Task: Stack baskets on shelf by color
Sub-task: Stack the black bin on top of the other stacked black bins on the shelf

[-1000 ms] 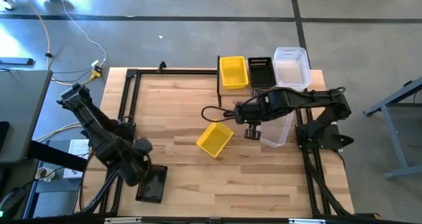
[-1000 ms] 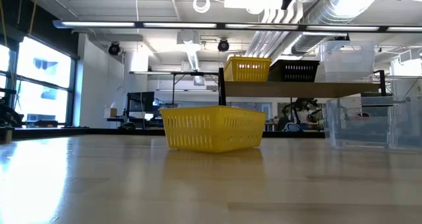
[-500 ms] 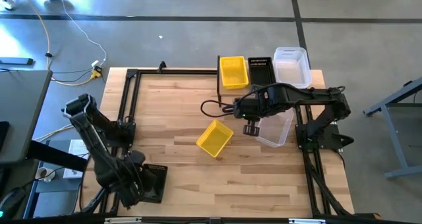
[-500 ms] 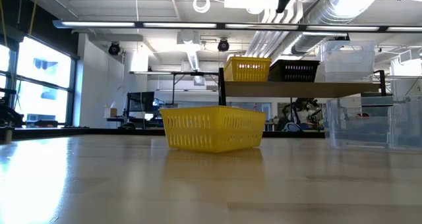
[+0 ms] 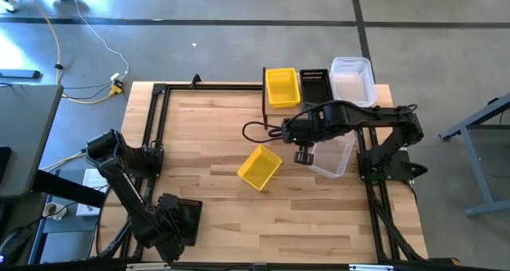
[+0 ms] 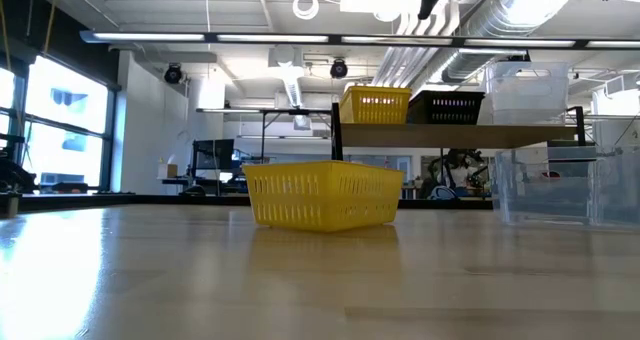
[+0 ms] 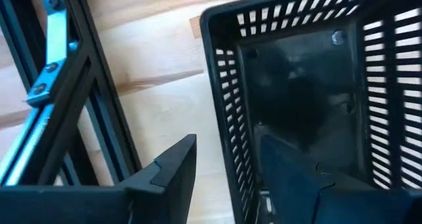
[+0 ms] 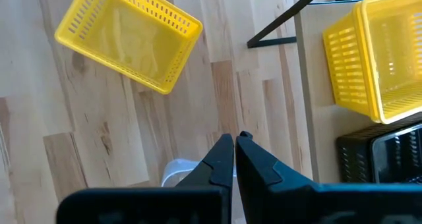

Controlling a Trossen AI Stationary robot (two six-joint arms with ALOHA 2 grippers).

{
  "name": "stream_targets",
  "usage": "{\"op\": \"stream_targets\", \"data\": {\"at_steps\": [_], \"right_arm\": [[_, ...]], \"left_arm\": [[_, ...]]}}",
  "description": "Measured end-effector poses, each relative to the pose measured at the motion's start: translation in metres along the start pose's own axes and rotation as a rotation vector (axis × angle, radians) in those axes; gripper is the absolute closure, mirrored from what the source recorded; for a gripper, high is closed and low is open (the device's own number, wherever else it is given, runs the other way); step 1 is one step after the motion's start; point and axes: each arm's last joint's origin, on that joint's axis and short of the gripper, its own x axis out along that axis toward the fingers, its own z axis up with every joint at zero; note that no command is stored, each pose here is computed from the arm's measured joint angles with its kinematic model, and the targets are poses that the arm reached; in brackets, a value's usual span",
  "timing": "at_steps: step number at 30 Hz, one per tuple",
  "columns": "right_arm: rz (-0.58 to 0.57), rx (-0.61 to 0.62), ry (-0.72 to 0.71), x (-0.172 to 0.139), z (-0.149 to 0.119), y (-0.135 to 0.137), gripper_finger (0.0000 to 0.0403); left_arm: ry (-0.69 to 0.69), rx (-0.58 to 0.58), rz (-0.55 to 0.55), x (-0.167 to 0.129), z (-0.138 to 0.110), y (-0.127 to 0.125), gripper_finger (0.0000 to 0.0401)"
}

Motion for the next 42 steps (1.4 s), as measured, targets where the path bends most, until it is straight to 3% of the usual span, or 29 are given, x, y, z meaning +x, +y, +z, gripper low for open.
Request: {"op": "stream_targets", "data": {"at_steps": [15,19,26,32,42], "right_arm": [[0.025,-0.001,0.005,0.0,0.0,0.001,0.0399],[0.026,-0.001,0.004,0.0,0.0,0.001,0.0399],[0.026,-0.001,0.002,0.0,0.0,0.001,0.0399],[0.026,-0.001,0.003,0.0,0.0,0.001,0.0399],[0.028,0.003,-0.01,0.0,0.001,0.001,0.0399]], "left_arm": [[0.058,-0.052,0.065,0.03,-0.015,-0.023,0.0249],[0.07,-0.079,0.064,0.029,-0.009,-0.028,0.0284],[0.083,-0.078,0.062,0.026,0.002,-0.034,0.0389],[0.09,-0.065,0.059,0.025,0.007,-0.037,0.0385],[0.038,-0.096,-0.101,-0.006,0.024,-0.023,0.0397]]}}
